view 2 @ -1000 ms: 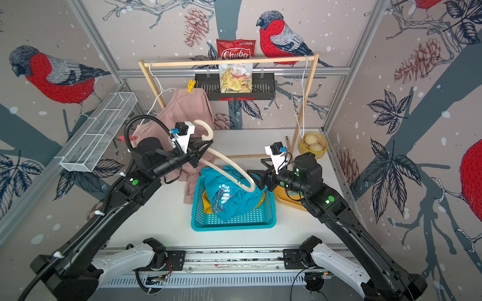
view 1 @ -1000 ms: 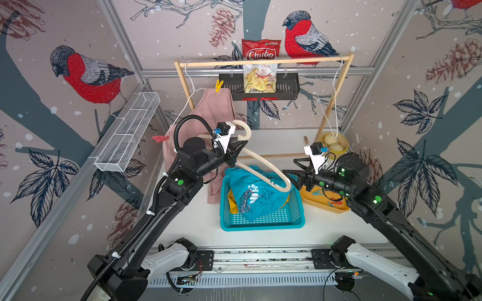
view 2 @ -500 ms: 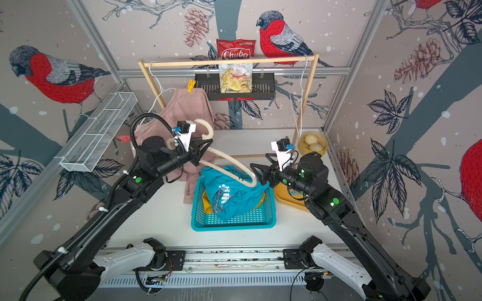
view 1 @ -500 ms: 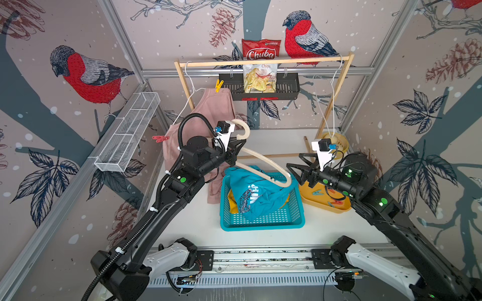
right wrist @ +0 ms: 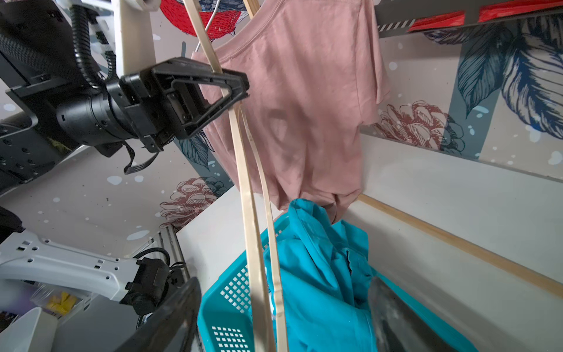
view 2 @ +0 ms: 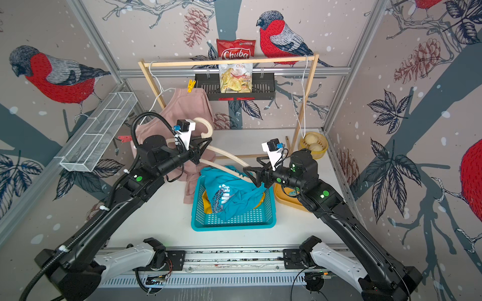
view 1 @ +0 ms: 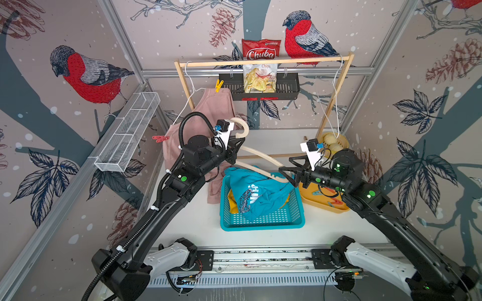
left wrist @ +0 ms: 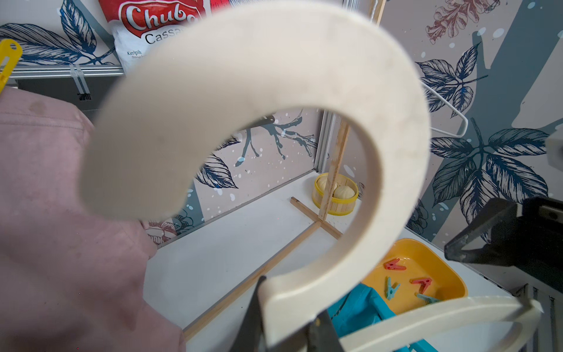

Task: Remove the clothespins securing t-shirts to the hanger
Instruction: Place the hanger on the clothes rail.

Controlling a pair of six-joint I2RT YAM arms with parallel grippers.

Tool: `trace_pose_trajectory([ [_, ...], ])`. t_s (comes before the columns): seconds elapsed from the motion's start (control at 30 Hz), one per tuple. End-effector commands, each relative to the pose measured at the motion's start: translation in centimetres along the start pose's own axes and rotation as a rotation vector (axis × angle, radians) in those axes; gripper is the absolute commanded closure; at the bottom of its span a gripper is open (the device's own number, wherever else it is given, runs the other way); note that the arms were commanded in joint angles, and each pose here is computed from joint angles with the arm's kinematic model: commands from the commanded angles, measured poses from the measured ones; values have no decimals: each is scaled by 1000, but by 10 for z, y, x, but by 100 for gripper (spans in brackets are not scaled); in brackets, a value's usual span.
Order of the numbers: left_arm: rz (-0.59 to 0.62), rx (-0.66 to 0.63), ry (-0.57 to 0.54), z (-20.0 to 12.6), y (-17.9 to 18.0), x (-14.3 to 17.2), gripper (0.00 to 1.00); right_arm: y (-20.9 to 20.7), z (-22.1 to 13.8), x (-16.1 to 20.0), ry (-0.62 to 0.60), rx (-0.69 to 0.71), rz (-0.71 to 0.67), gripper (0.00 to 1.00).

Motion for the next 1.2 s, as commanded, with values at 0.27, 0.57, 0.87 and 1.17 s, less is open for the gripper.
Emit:
trace_pose_trajectory([
  [0.27, -11, 14, -68, 0, 1, -15, 100, -6, 7, 12, 54, 9, -22, 82],
  [0.57, 2, 107, -61, 7, -9, -14, 100, -5, -4, 4, -13, 50, -68, 100],
  [0.87, 25, 131, -91, 6, -12, -19, 57, -2, -21, -9, -99, 96, -80, 100],
  [1.17, 61, -34, -131, -8, 5, -28, 25, -18, -43, -21, -188, 279, -85, 100],
])
Point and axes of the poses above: each gripper's point midway between its finger pads, its own z axis out along the fingers, its own y axis along the line the jaws close on, x = y × z, the point moved 5 cm from there along -z, back along the fingers, and after that the axes turned 14 degrees about z, right-handed, at the moved point
